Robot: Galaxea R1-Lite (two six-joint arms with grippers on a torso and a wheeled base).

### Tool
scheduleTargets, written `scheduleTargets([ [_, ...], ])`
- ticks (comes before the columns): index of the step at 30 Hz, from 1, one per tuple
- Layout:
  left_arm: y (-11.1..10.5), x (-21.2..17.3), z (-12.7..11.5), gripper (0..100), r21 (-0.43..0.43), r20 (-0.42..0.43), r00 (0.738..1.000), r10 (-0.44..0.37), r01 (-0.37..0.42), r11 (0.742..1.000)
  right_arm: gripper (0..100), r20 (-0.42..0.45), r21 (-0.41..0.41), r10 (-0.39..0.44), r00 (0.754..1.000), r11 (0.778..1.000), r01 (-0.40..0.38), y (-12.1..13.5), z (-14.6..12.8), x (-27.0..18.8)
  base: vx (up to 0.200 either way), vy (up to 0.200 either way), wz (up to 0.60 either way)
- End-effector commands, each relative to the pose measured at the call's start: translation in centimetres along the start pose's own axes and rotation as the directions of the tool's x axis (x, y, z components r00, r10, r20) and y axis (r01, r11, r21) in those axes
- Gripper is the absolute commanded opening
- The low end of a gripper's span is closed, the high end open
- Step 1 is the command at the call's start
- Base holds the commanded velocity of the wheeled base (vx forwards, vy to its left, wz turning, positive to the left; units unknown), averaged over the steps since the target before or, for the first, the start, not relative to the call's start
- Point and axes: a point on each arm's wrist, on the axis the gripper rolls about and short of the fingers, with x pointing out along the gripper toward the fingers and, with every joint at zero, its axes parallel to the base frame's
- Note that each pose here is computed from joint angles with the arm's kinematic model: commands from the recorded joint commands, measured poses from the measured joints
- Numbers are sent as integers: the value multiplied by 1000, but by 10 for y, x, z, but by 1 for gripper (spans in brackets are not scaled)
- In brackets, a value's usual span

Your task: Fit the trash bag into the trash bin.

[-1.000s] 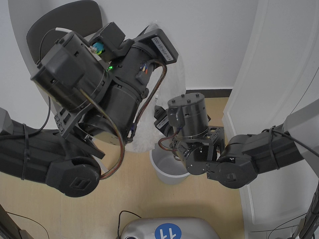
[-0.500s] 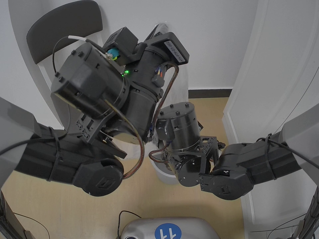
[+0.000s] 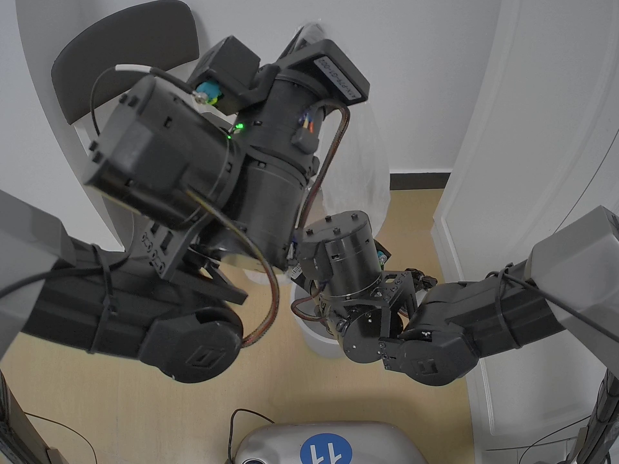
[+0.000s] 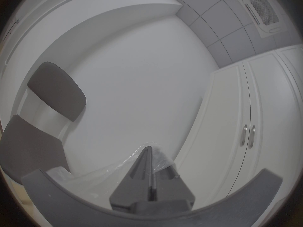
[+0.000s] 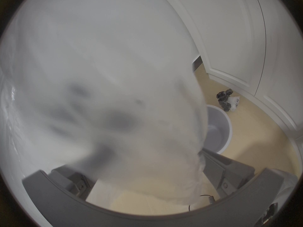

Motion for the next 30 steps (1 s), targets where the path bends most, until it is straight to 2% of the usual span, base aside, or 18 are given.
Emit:
scheduleTargets([
  [1, -5, -1, 27, 0, -27, 49, 999, -8, 9, 1000, 100, 7, -2, -13, 1000, 1000, 13, -2, 5, 2, 0, 0, 0],
  [8, -10, -7, 45, 0, -50, 63, 998, -23, 26, 998, 100, 36, 17, -19, 999, 1000, 18, -2, 19, 8, 0, 0, 0],
  [16, -12, -9, 38, 0, -57, 41, 999, -33, 35, 998, 100, 79, 62, 16, 997, 998, -21, 9, 43, -3, 0, 0, 0],
  [19, -12, -9, 28, 0, -70, 20, 999, -36, 38, 997, 100, 89, 81, 42, 995, 996, -49, 16, 52, -12, 0, 0, 0],
  [20, -11, -9, 17, 0, -65, 1, 999, -36, 36, 997, 100, 78, 82, 51, 996, 995, -58, 18, 50, -17, 0, 0, 0],
  [23, -7, -7, 3, 0, -50, -16, 999, -40, 39, 998, 100, 59, 76, 59, 997, 995, -63, 19, 43, -21, 0, 0, 0],
  [24, -1, -1, -11, 0, -40, -20, 999, -36, 36, 999, 100, 34, 67, 68, 997, 995, -70, 21, 33, -26, 0, 0, 0],
  [27, 6, 10, -26, 0, -59, -5, 1000, -20, 20, 998, 100, -12, 66, 76, 997, 995, -75, 21, 16, -32, 0, 0, 0],
  [30, 6, 12, -30, 0, -65, -2, 1000, -19, 18, 998, 100, -25, 67, 77, 997, 995, -75, 21, 10, -32, 0, 0, 0],
])
